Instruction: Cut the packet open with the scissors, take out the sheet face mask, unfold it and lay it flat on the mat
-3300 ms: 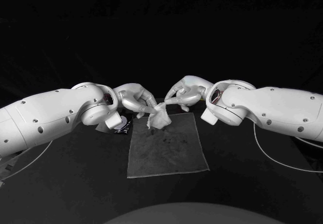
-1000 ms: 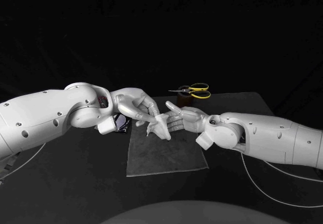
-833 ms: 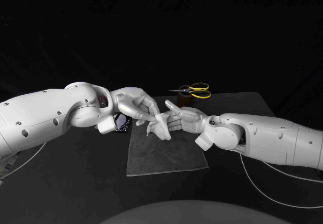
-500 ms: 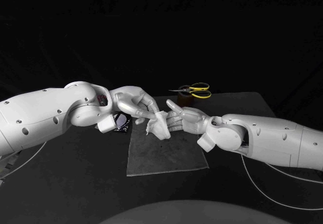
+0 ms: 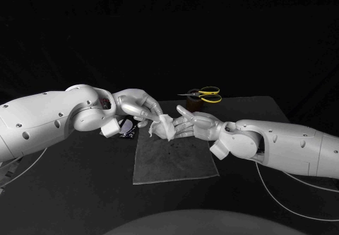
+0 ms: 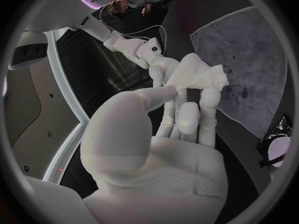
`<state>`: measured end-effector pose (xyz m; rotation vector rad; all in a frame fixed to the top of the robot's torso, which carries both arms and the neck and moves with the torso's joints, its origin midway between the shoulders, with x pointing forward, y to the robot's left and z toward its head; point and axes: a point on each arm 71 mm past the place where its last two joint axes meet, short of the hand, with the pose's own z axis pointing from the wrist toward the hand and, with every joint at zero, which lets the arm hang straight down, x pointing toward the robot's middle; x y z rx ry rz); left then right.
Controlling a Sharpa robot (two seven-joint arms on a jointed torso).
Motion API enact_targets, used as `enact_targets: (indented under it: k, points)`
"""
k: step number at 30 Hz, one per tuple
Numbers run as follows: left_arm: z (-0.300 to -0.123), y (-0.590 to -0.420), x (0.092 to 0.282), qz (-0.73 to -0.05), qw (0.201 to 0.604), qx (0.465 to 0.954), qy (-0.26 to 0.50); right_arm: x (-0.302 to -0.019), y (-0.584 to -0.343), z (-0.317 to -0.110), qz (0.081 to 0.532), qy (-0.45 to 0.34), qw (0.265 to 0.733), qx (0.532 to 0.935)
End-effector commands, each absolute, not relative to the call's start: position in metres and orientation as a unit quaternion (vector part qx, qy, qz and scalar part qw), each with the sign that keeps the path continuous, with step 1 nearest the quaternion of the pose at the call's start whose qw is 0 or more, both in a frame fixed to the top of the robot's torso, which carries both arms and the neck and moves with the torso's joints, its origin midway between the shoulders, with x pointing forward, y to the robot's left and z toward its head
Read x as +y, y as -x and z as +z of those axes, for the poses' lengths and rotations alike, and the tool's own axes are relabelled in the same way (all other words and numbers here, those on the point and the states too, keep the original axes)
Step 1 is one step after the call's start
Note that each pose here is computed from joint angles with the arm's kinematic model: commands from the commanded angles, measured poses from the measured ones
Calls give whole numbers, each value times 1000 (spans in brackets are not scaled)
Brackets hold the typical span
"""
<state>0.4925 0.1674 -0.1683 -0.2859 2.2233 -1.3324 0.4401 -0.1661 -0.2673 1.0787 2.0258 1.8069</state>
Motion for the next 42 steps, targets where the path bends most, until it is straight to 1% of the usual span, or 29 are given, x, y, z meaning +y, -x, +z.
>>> enact_targets:
  k: [1,10,19,30,42]
  points:
    - [-169,-494,169,-483,267,825,120,-165,-439,-265,625,-357,108,686]
    - [-170,-497,170,-474,271,828,130,-164,-438,-265,623,-354,113,688]
    - [-170,-496,167,-479,259,827,139,-162,-439,-267,602,-342,146,707]
    - [-170,-498,170,-490,247,815,184,-164,-438,-269,577,-310,178,734]
    - [-170,-499,171,-498,230,809,214,-164,-439,-271,567,-302,187,743]
